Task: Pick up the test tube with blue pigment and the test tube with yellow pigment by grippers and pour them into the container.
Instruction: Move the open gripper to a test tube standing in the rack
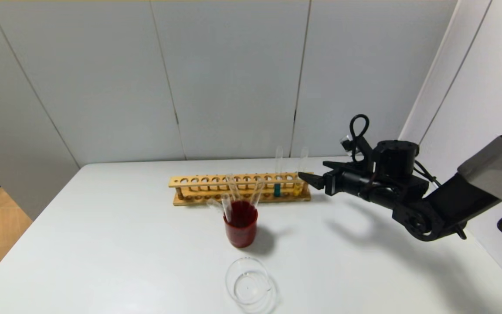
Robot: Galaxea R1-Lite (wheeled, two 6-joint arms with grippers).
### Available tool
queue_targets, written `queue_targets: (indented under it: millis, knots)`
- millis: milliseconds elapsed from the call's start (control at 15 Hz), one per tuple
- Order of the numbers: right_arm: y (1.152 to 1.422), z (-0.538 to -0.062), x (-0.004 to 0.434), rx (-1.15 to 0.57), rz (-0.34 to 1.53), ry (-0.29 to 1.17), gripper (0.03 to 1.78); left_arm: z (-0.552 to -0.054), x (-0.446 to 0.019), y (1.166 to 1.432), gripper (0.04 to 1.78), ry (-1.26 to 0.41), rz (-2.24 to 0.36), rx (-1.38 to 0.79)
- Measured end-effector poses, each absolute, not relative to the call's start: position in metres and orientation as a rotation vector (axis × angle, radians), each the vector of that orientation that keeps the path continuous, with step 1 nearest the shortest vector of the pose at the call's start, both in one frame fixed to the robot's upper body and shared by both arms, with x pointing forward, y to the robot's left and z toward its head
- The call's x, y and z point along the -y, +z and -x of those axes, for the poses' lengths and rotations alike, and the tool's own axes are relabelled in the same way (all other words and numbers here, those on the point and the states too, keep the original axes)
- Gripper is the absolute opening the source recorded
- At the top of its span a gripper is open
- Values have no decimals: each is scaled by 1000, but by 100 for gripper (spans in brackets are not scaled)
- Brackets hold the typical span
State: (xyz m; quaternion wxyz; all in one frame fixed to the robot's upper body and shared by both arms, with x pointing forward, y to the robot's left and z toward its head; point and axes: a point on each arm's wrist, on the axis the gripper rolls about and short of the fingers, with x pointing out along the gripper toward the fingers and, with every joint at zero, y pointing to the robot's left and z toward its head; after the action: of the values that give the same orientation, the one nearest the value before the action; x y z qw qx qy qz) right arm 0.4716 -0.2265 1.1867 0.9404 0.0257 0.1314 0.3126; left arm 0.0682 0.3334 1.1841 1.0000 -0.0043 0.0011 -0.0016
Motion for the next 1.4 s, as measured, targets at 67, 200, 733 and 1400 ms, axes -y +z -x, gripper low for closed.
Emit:
queue_targets:
  millis: [67, 200, 733, 1400]
  knots:
    - [1184, -478, 225, -281, -52, 638, 175, -68, -333, 1184, 175, -3, 9, -2]
    - [1180, -491, 221, -296, -53, 638, 175, -68, -333, 1184, 175, -3, 9, -2]
    - [1168, -520, 204, -301, -51, 671, 175, -68, -333, 1184, 175, -3, 9, -3]
    - [1164, -533, 199, -304, -38, 675, 157, -68, -333, 1184, 175, -4, 9, -3]
